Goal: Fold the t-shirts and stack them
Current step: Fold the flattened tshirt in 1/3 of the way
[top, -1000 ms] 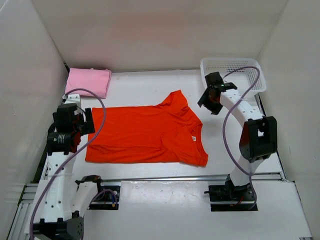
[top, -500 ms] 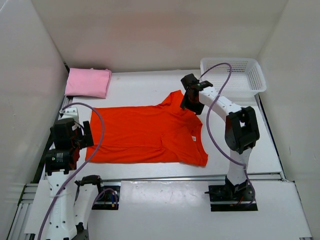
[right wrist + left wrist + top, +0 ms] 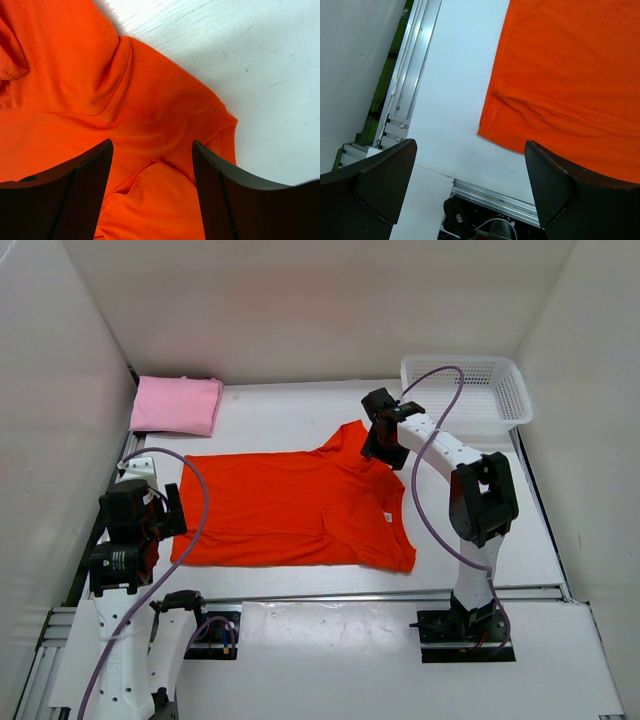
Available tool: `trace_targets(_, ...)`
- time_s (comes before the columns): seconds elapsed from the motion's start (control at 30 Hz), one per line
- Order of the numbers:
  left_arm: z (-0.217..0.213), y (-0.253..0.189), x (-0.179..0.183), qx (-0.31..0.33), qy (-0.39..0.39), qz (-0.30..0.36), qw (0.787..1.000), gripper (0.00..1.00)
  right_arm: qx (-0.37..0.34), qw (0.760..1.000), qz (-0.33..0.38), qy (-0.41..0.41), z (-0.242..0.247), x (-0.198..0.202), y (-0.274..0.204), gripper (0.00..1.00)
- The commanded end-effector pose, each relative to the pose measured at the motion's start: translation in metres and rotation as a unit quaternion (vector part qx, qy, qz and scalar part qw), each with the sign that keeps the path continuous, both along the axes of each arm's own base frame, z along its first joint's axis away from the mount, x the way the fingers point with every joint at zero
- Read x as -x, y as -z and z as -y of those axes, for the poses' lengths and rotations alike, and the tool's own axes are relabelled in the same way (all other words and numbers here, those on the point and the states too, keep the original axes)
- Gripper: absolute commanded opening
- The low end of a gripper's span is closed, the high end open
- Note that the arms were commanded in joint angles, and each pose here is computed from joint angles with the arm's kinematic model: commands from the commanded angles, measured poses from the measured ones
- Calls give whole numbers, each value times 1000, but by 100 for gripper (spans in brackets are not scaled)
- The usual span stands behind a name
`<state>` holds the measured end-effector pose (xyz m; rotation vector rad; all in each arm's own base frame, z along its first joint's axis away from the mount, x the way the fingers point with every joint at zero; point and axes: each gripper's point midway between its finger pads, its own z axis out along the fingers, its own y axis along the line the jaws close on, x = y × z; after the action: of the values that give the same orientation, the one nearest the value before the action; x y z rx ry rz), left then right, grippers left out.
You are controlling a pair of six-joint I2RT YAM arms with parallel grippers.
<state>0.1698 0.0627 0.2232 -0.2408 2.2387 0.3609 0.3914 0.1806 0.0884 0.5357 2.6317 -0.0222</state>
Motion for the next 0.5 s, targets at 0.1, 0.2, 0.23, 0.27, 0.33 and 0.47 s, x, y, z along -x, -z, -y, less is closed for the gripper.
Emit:
trace_targets(0.1,-3,-6,1,-2,-9,7,1000,100,15,1000,3,-1,3,-2,-4,69)
trace_targets(0.2,-5,-4,1,-2,-14,3,1000,100,19,1000,-1,-5,4,-1,0,69)
trace_targets(0.23,-5,-4,1,-2,-14,3,1000,100,19,1000,-2,-5,4,-1,0,69)
trace_targets(0.27,-5,-4,1,-2,-14,3,1000,100,19,1000,-2,-5,4,-1,0,69)
trace_targets(0.33,-7,-4,2,-2,-19,3,1000,100,21,1000,-6,-5,4,-1,4,69)
trace_targets(0.47,-7,-2,3,-2,-19,3,1000,100,15,1000,-3,-7,0,-5,4,69)
